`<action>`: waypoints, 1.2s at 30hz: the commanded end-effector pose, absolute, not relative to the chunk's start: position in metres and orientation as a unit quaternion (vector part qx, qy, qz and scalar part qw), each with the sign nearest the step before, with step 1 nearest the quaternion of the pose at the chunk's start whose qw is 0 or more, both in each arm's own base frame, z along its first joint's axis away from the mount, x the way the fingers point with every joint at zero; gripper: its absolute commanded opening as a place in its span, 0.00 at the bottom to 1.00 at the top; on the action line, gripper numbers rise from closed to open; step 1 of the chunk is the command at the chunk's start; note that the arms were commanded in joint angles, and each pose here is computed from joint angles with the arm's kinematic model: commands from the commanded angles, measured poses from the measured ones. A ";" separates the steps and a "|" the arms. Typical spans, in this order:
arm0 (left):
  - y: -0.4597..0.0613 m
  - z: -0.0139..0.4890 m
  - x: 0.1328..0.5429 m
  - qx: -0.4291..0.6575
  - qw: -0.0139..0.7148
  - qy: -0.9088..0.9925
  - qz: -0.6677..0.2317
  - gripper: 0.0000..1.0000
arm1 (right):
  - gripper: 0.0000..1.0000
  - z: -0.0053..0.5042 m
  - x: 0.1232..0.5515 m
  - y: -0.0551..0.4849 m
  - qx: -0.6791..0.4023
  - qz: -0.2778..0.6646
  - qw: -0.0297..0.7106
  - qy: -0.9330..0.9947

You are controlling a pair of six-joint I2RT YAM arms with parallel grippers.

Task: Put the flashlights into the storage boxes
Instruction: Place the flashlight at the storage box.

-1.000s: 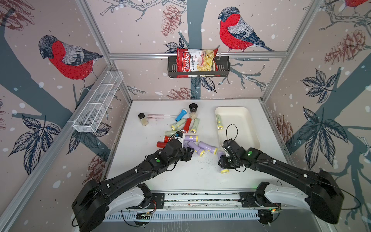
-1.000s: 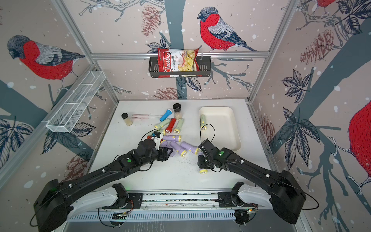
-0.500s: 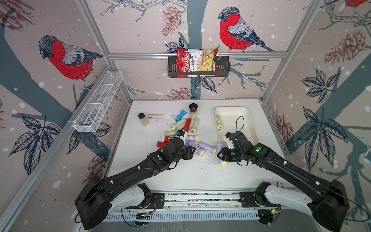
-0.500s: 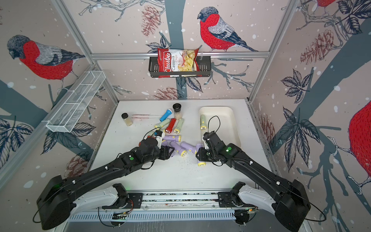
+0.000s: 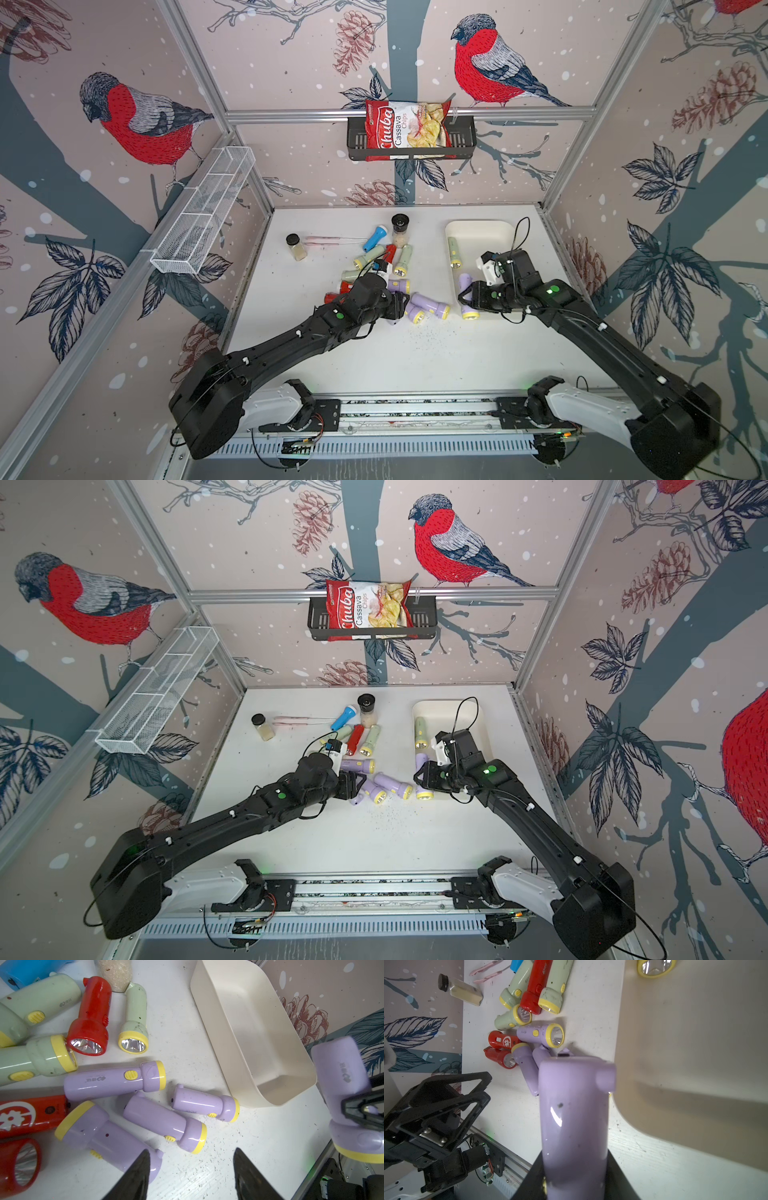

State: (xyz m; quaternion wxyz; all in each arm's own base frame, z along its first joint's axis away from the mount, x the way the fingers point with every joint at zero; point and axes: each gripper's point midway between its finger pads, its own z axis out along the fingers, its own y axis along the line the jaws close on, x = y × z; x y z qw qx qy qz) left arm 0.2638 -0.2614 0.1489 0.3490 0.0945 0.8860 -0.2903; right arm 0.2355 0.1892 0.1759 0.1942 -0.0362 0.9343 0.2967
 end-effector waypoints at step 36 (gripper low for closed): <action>-0.258 0.133 0.364 0.074 0.291 0.910 -0.285 0.63 | 0.36 0.053 0.487 0.137 -0.032 0.216 0.125 0.968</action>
